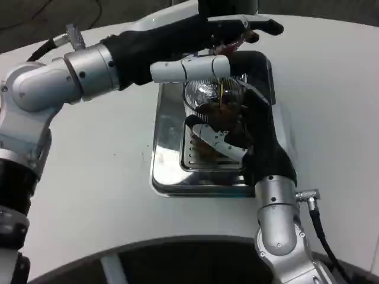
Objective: Grasp the cup under the faucet to collect the drink, then remove the cup.
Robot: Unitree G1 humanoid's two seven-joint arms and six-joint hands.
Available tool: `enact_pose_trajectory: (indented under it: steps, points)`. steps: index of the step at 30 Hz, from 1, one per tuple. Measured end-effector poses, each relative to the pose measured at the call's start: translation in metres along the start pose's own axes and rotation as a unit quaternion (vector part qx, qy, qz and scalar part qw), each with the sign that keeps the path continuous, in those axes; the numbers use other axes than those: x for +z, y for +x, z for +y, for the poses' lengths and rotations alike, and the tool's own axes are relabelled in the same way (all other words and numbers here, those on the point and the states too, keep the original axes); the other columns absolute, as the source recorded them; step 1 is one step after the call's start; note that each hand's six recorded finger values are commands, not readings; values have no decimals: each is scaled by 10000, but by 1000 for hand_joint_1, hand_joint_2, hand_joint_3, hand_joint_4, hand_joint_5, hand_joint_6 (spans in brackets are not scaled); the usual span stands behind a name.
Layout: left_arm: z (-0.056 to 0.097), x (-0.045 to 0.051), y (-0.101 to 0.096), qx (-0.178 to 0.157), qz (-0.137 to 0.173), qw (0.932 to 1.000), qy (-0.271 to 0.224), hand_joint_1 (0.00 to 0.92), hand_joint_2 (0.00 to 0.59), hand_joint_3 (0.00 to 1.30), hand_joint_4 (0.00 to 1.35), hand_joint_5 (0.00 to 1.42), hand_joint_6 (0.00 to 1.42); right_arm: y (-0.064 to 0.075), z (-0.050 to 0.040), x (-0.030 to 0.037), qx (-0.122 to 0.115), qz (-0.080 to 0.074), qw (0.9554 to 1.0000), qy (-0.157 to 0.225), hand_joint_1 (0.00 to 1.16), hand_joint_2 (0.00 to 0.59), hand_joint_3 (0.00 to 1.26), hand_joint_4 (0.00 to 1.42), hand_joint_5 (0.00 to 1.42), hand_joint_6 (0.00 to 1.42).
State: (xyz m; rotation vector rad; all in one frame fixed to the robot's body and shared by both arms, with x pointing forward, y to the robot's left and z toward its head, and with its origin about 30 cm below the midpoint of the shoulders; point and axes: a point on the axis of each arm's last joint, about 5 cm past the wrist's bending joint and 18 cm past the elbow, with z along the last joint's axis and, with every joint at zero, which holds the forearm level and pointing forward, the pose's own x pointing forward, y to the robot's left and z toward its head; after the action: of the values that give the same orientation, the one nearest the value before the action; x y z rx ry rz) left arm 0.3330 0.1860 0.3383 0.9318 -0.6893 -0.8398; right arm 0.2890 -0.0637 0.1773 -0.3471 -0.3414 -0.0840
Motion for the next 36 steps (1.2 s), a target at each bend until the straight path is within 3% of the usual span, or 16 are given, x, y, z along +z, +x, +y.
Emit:
enact_pose_trajectory:
  steps: [3, 14, 26, 36]
  points:
    - [-6, 1, -15, 30, -23, 10000, -3, 0, 109, 147, 68, 126, 99, -11, 13, 4, -8, -27, 10000, 43, 774, 255, 472, 521, 524, 403]
    - [2, 3, -151, 553, -342, 9977, -180, 0, 109, 145, 92, 176, 144, -22, 5, 58, -96, -247, 9995, 162, 784, 245, 530, 588, 587, 463]
    - [38, 61, -201, 792, -583, 9951, -131, 0, 107, 163, 135, 219, 174, -30, 0, 72, -217, -331, 9991, 161, 806, 239, 541, 602, 611, 497]
    - [123, 207, -248, 1112, -1094, 9878, -14, 0, 106, 187, 167, 257, 214, -37, -4, 76, -289, -344, 9989, 164, 813, 227, 576, 625, 654, 534]
